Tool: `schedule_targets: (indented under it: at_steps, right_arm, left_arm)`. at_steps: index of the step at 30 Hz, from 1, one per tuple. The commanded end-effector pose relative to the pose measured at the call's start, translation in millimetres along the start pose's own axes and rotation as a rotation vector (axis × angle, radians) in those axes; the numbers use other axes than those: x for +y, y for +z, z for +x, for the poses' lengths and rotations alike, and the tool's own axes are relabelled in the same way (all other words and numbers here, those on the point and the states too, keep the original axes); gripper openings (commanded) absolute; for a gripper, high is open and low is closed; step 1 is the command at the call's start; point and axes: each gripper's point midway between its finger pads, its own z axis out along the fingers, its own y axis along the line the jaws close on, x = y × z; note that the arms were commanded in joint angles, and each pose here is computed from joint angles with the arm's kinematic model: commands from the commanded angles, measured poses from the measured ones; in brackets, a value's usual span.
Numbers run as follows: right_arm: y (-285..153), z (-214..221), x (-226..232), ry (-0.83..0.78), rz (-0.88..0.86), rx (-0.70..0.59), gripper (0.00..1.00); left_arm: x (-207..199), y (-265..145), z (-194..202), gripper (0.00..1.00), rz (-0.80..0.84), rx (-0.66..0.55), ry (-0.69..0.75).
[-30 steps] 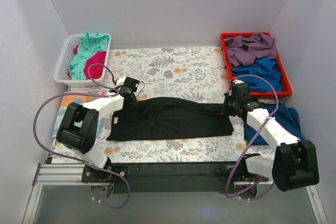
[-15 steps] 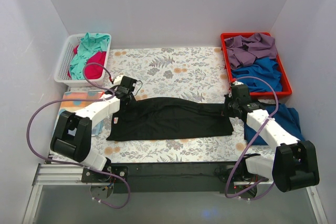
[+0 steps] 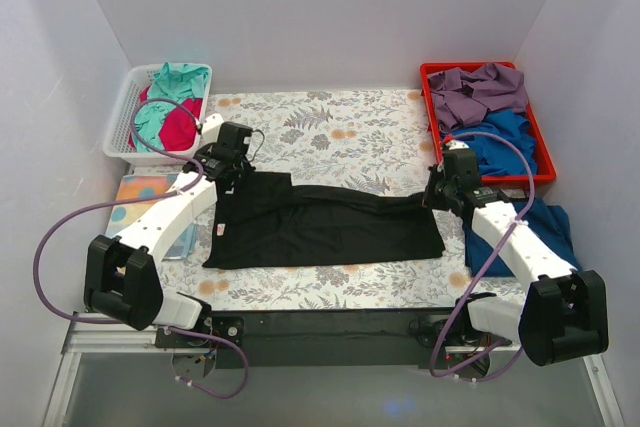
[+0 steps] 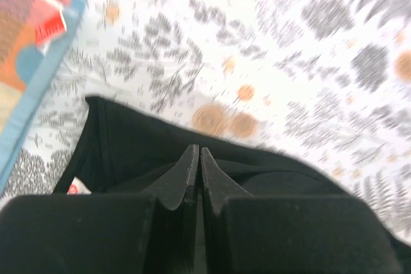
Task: Fold and stack the t-shirts
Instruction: Grap the side of the flattened tshirt furthest away from the robot with both arms
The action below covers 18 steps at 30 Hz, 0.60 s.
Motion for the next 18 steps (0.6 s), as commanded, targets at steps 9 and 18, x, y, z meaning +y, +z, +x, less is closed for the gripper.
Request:
schedule_targets:
  at_steps: [9,18]
  right_arm:
    - [7.8,-110.0,27.3,-0.04,0.015,-0.167,0.01]
    - [38.9,-135.1,27.3,-0.059,0.066,-0.164,0.01]
  left_arm:
    - [-25.9,-12.5,-98.5,0.0,-0.013,-0.207,-0.039]
    - [-24.8,-17.0,-148.4,0.0,-0.028,-0.304,-0.068]
